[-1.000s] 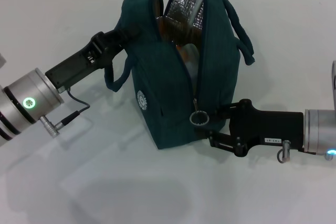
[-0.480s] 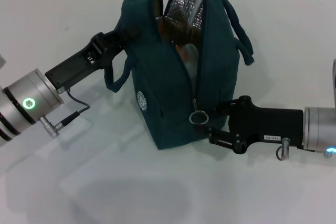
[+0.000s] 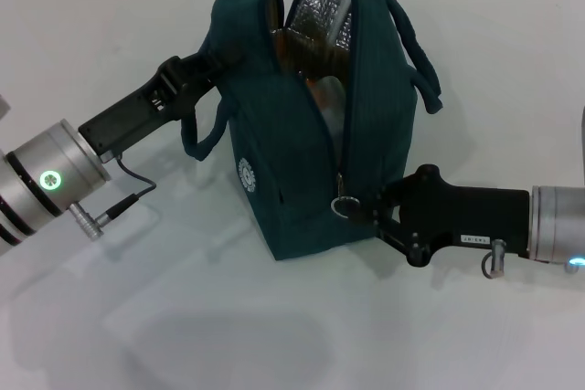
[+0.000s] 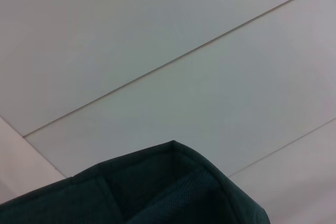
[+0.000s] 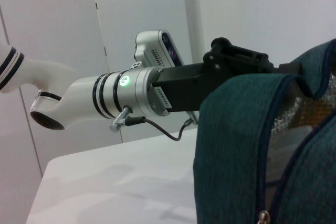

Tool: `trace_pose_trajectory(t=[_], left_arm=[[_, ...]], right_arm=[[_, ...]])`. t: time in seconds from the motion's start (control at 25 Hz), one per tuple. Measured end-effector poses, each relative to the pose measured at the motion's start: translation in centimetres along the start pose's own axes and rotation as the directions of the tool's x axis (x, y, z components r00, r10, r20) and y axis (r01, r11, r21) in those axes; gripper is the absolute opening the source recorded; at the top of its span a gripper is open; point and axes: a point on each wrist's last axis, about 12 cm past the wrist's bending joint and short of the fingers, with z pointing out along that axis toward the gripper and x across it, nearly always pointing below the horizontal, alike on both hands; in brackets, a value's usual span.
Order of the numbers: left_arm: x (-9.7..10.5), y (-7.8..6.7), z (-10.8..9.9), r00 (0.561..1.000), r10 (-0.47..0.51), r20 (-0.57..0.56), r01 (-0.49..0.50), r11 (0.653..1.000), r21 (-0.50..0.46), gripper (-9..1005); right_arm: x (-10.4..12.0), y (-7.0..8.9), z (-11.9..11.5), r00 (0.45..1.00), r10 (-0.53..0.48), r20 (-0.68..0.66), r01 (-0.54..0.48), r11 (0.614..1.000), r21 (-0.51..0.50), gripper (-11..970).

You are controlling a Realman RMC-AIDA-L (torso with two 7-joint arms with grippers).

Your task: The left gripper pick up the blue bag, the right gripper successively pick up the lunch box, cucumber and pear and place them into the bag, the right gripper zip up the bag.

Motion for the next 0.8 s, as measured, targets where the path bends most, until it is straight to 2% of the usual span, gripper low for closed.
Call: trace_pose_trajectory(t=[0.28, 0.8], left_arm=[[0.0, 0.0, 0.0, 1.0, 0.0, 0.0, 0.0, 1.0, 0.0, 47], [0.1, 0.1, -0.2, 1.0, -0.003, 0.003, 0.003, 1.0, -0.003, 48]], right_arm=[[-0.1, -0.1, 0.0, 1.0, 0.0, 0.01, 0.0, 1.0, 0.005, 6], [-0.8, 0.9, -3.4, 0.979, -0.048, 0.2, 0.042, 0.999, 0.031, 6]])
